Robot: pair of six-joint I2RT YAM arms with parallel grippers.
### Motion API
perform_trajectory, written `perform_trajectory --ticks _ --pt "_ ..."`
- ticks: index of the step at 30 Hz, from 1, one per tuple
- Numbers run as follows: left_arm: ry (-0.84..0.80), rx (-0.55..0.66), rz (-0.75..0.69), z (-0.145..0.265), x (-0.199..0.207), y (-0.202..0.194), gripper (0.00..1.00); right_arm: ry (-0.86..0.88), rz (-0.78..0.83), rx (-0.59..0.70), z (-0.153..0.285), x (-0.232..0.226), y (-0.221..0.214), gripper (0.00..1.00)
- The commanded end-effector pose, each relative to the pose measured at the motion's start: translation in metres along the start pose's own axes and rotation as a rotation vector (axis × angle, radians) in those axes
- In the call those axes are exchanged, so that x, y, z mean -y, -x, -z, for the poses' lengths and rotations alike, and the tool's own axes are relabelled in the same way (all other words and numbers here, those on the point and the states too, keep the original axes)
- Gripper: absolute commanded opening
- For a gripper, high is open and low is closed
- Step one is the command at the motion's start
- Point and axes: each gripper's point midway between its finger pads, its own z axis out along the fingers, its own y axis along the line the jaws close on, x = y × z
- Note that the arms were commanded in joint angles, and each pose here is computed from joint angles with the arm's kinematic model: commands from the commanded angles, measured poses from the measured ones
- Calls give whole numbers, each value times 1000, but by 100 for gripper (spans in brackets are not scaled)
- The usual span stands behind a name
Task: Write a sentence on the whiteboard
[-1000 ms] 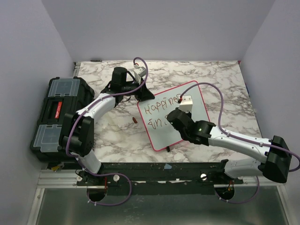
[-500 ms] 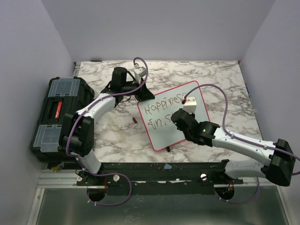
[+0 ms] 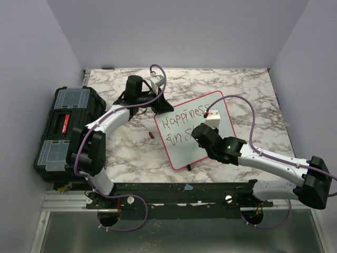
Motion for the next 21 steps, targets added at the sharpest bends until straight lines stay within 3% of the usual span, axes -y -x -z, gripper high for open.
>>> perform_trajectory --ticks 1,13,21 --pt "26 49 -122 0 -6 21 0 -81 21 37 -5 9 13 1" --pt "26 51 -125 0 -6 22 0 -140 9 74 -10 19 27 1" --pt "26 51 -125 0 -5 22 0 -42 -12 -2 -3 15 4 1"
